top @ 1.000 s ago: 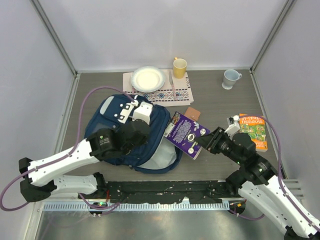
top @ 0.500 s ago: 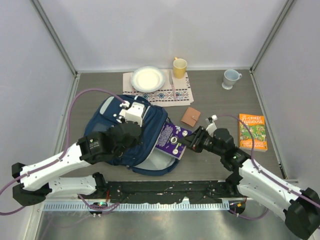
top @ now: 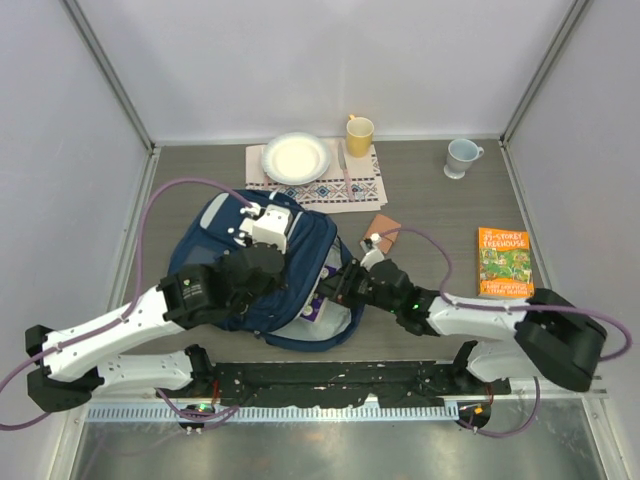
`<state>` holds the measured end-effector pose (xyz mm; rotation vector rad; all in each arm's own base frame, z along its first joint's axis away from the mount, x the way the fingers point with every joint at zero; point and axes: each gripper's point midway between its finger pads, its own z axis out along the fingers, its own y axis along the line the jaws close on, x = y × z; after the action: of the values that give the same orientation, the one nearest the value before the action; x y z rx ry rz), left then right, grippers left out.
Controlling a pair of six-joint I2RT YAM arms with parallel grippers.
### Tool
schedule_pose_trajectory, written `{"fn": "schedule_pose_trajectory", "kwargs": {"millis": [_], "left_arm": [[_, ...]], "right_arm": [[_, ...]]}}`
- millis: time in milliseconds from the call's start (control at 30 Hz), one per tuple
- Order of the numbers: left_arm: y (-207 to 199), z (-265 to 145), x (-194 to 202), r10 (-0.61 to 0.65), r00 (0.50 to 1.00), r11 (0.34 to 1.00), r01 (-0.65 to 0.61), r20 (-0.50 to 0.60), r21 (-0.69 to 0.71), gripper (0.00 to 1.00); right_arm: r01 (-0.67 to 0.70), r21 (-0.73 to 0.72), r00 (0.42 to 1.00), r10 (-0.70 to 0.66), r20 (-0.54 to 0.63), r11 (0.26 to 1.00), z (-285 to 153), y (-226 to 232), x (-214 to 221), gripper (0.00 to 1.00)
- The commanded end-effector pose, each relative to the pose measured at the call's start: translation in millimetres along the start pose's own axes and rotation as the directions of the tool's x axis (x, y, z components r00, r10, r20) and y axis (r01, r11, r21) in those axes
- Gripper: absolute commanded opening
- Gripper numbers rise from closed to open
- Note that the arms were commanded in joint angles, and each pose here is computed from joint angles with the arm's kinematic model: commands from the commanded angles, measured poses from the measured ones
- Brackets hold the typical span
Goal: Pack the student bag
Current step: Place the book in the student bag.
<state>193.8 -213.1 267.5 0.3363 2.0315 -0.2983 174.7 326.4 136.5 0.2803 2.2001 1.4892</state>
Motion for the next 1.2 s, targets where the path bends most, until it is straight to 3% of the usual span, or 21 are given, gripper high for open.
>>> {"fn": "schedule_pose_trajectory", "kwargs": {"millis": [0, 133, 300, 400, 533, 633, 767, 933, 1000, 1033, 1167], "left_arm": [[-6, -3, -42, -0.15, 0.977, 0.989, 0.147, 0.15, 0.031, 0.0], [-5, -5, -43, -0.175, 0.971, 0.984, 0.171, 0.163, 0.041, 0.0], [-3, -7, -45, -0.198, 0.965, 0.98, 0.191, 0.172, 0.057, 0.0], [-4, -5, -43, -0.203, 0.965, 0.979, 0.194, 0.169, 0.064, 0.0], [-2, -5, -44, -0.21, 0.962, 0.977, 0.202, 0.173, 0.065, 0.0], [0, -6, -43, -0.211, 0.962, 0.977, 0.202, 0.171, 0.065, 0.0], [3, -6, -41, -0.217, 0.961, 0.976, 0.208, 0.171, 0.066, 0.0], [6, -2, -38, -0.217, 0.962, 0.976, 0.211, 0.164, 0.059, 0.0], [5, -1, -38, -0.217, 0.963, 0.976, 0.21, 0.16, 0.062, 0.0], [5, -1, -38, -0.217, 0.963, 0.976, 0.21, 0.16, 0.062, 0.0], [7, 0, -36, -0.215, 0.964, 0.976, 0.209, 0.153, 0.055, 0.0]], "right_arm": [[0.061, -0.201, 0.966, -0.008, 0.259, 0.978, 30, 86, -39, 0.01], [-0.006, -0.173, 0.94, 0.064, 0.335, 0.985, 60, 72, -51, 0.01], [-0.068, -0.13, 0.945, 0.105, 0.309, 0.989, 104, 56, -36, 0.01], [-0.095, -0.128, 0.924, 0.135, 0.359, 0.987, 115, 52, -38, 0.01], [-0.09, -0.1, 0.942, 0.117, 0.316, 0.991, 134, 44, -19, 0.05], [-0.099, -0.063, 0.944, 0.113, 0.311, 0.993, 130, 29, -13, 0.16], [-0.047, 0.006, 0.949, 0.043, 0.311, 0.999, 118, 18, -13, 0.46], [0.036, 0.069, 0.962, -0.053, 0.267, 0.997, 111, 16, -8, 0.71], [0.07, 0.09, 0.963, -0.091, 0.254, 0.993, 107, 17, -8, 0.75], [0.084, 0.089, 0.963, -0.103, 0.249, 0.993, 107, 20, -8, 0.83], [0.117, 0.124, 0.961, -0.144, 0.234, 0.985, 102, 25, -10, 0.86]]}}
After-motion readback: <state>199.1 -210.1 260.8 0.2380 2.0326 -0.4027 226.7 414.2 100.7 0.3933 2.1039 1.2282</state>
